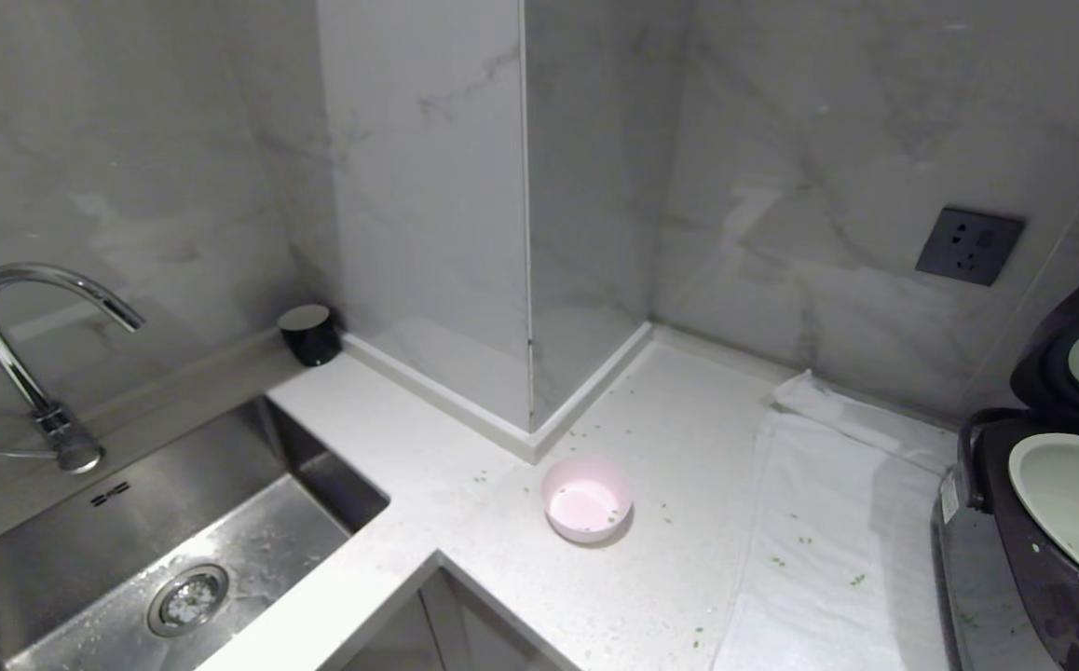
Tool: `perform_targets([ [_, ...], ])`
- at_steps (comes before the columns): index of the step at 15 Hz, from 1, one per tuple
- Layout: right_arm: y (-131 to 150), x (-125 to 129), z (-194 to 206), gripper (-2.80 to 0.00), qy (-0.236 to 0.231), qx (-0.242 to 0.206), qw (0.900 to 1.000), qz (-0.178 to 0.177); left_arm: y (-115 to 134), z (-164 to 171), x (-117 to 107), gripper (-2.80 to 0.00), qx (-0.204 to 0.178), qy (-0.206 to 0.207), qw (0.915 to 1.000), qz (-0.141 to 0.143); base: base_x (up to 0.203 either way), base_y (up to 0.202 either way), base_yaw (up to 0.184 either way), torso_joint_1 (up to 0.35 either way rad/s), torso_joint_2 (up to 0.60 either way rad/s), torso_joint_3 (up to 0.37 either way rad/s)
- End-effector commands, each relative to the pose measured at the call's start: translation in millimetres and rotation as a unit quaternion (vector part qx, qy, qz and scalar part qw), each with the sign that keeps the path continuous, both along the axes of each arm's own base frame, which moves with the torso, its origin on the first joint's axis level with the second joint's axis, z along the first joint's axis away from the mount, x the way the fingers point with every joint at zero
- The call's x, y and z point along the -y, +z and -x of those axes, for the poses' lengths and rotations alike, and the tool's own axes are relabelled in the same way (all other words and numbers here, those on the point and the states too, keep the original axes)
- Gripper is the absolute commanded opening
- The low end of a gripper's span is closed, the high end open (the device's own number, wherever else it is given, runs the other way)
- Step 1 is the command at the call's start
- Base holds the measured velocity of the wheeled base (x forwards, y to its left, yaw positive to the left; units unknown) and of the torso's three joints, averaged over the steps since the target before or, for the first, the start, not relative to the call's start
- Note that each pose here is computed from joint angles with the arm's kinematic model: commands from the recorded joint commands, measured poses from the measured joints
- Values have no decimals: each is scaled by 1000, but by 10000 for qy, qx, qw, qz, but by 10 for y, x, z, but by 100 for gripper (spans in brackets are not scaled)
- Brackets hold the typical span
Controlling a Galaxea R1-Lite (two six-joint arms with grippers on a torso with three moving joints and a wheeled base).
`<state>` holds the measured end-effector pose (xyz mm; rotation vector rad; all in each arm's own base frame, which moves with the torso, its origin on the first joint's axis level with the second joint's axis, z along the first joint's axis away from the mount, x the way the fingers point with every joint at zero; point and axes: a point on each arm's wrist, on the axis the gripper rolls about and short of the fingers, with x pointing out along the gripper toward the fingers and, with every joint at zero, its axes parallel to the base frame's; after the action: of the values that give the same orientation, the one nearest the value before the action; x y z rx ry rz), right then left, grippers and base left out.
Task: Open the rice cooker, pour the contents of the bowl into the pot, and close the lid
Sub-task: Turn on the tap
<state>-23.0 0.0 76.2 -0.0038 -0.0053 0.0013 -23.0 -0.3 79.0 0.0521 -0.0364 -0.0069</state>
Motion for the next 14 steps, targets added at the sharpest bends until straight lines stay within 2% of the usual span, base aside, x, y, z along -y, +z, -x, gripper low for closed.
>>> perform_targets([
  [1, -4, 0, -2, -280, 5, -13, 10000, -4, -29, -9, -1, -280, -58, 23, 10000, 15, 0, 0, 0, 0, 0, 0],
  [14, 0, 0, -1, -280, 1, -4, 10000, -27, -32, -4, -3, -280, -133, 59, 9999, 85, 0, 0, 0, 0, 0, 0],
])
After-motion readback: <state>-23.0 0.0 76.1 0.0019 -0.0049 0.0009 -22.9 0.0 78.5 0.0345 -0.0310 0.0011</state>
